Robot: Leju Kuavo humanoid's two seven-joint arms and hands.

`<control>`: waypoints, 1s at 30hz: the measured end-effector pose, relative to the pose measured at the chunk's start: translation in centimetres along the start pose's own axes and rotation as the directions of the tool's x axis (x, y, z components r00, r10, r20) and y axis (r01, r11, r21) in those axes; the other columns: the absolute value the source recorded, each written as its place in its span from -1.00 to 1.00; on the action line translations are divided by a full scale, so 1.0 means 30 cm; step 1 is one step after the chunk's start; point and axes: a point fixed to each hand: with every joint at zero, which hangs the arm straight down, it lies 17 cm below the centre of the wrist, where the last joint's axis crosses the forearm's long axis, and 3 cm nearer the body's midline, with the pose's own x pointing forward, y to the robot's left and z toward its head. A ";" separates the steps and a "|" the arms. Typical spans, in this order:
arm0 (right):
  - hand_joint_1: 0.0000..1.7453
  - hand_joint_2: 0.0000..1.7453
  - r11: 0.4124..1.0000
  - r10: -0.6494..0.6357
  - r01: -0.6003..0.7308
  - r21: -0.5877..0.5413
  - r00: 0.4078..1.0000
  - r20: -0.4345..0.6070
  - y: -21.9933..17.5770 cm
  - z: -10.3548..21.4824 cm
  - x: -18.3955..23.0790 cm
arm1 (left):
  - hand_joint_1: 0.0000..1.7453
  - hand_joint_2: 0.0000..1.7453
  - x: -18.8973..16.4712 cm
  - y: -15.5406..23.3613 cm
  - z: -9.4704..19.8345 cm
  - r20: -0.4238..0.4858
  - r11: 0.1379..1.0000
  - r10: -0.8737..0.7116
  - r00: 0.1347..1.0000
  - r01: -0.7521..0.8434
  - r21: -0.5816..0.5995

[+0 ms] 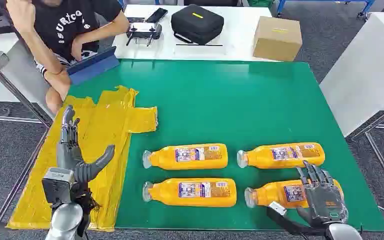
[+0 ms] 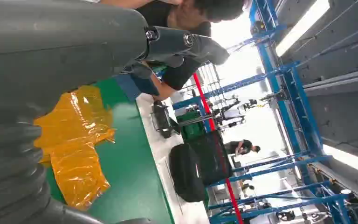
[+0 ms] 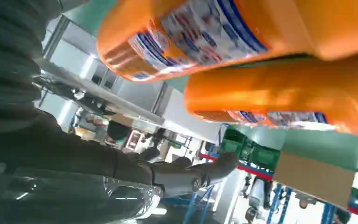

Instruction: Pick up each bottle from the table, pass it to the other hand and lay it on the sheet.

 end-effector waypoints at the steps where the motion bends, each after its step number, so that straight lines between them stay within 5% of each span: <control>1: -1.00 1.00 1.000 0.001 -0.001 0.002 1.000 0.003 0.003 -0.001 -0.002 | -1.00 1.00 0.000 0.000 -0.001 0.000 1.000 0.001 1.000 -0.001 0.001; 30: -1.00 1.00 0.980 0.019 -0.021 0.199 1.000 0.014 0.167 -0.011 -0.121 | -1.00 1.00 0.000 0.014 -0.003 0.008 1.000 0.004 1.000 -0.004 0.001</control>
